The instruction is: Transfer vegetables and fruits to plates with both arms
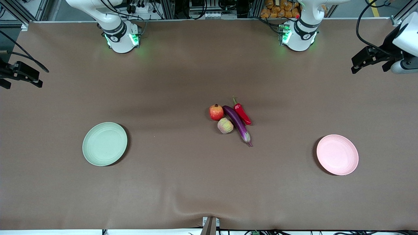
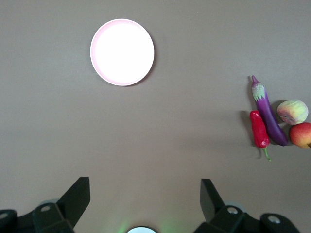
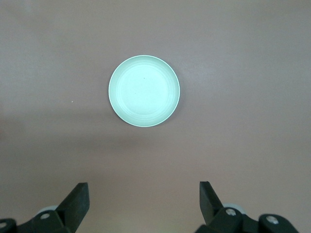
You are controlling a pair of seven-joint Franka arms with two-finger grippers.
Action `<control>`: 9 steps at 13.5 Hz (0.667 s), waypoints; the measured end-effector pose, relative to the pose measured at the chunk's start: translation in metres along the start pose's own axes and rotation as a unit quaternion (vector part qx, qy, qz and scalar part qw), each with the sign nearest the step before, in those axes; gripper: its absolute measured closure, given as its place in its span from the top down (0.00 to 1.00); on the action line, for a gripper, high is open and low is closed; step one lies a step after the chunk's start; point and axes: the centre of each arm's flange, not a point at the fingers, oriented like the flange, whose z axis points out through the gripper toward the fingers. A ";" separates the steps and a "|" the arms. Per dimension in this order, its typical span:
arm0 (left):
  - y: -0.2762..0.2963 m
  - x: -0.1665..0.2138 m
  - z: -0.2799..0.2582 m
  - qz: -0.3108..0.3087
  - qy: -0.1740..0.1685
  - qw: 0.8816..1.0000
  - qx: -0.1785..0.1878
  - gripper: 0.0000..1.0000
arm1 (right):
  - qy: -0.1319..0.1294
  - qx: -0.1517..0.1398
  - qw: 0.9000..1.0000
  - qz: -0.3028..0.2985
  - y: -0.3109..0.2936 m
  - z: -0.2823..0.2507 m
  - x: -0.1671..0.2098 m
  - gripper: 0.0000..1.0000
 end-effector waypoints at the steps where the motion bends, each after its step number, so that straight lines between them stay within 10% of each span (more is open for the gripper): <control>1: -0.001 0.001 0.002 -0.001 -0.002 1.000 0.000 1.00 | 0.000 0.000 1.000 0.000 0.000 0.000 0.000 1.00; 9: -0.010 0.001 -0.005 -0.009 -0.004 1.000 -0.001 1.00 | 0.000 0.000 1.000 0.000 0.000 0.000 0.000 1.00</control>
